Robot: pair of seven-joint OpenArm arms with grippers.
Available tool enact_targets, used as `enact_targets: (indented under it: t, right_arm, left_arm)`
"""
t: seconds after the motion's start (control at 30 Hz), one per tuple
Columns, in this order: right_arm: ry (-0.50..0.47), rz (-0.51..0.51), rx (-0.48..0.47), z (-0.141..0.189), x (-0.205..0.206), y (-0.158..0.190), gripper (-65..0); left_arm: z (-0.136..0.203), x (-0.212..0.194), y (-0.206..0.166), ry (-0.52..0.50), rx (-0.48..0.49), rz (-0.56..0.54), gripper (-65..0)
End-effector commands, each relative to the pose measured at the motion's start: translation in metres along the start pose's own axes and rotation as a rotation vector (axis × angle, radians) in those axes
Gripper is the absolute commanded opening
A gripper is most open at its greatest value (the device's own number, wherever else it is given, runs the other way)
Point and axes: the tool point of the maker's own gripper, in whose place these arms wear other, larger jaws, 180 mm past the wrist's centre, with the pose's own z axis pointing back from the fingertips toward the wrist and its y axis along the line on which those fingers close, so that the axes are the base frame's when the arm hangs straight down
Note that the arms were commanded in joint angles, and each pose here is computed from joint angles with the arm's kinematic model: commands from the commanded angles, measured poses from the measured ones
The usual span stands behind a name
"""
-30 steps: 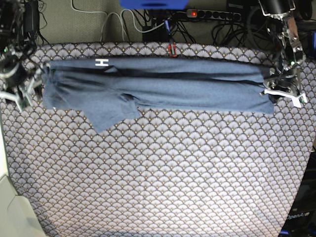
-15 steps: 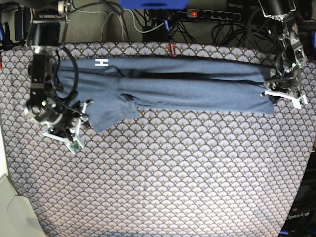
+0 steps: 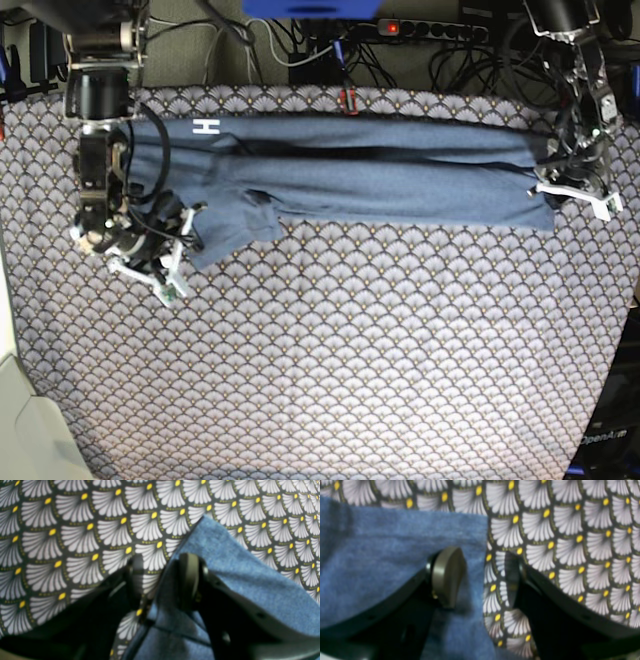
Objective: Fold the T-shirt properly
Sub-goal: 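Grasp the sleeve end with the right gripper and tuck it onto the strip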
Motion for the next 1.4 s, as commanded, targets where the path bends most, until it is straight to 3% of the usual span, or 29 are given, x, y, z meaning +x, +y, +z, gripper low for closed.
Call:
enact_targets:
  t: [0.0,0.3,0.4,0.53,0.57,0.73,0.87,1.1,1.2,1.37]
  right_arm:
    - [-0.038,0.001,-0.017,0.003,0.017,-0.01,-33.6]
    - [-0.024,-0.011,-0.007,-0.002,0.013,-0.009,-35.6]
    - [-0.024,-0.013,-0.003,-0.002,0.012,-0.008,-44.8]
    - [0.009,0.016,0.029,-0.008,0.002,0.009,-64.0]
    - [0.013,0.025,0.036,-0.009,0.001,0.013,-65.0]
    - [-0.017,0.059,0.025,0.002,0.002,0.022,-65.0]
    - [-0.11,0.137,-0.037,0.035,0.026,0.026,-65.0]
    - [-0.136,0.209,-0.17,0.093,0.034,0.02,-65.0]
    - [-0.146,0.204,-0.226,0.116,0.027,0.016,-65.0]
    - [-0.072,0.131,-0.234,0.125,-0.02,0.02,-65.0]
  left_arm:
    - [0.0,-0.005,0.001,0.038,0.004,-0.007,-41.6]
    - [0.0,-0.005,0.001,0.04,0.006,-0.007,-41.6]
    - [0.0,-0.006,0.001,0.041,0.006,-0.007,-41.6]
    - [0.0,-0.006,0.001,0.042,0.004,-0.009,-41.6]
    - [0.0,-0.006,0.001,0.042,0.004,-0.009,-41.6]
    - [0.001,-0.007,0.001,0.044,0.004,-0.01,-41.6]
    - [0.001,-0.008,0.001,0.046,0.005,-0.011,-41.6]
    - [0.001,-0.009,0.002,0.047,0.004,-0.012,-41.6]
    - [0.001,-0.009,0.002,0.047,0.004,-0.012,-41.6]
    - [0.001,-0.008,0.001,0.046,0.003,-0.011,-41.6]
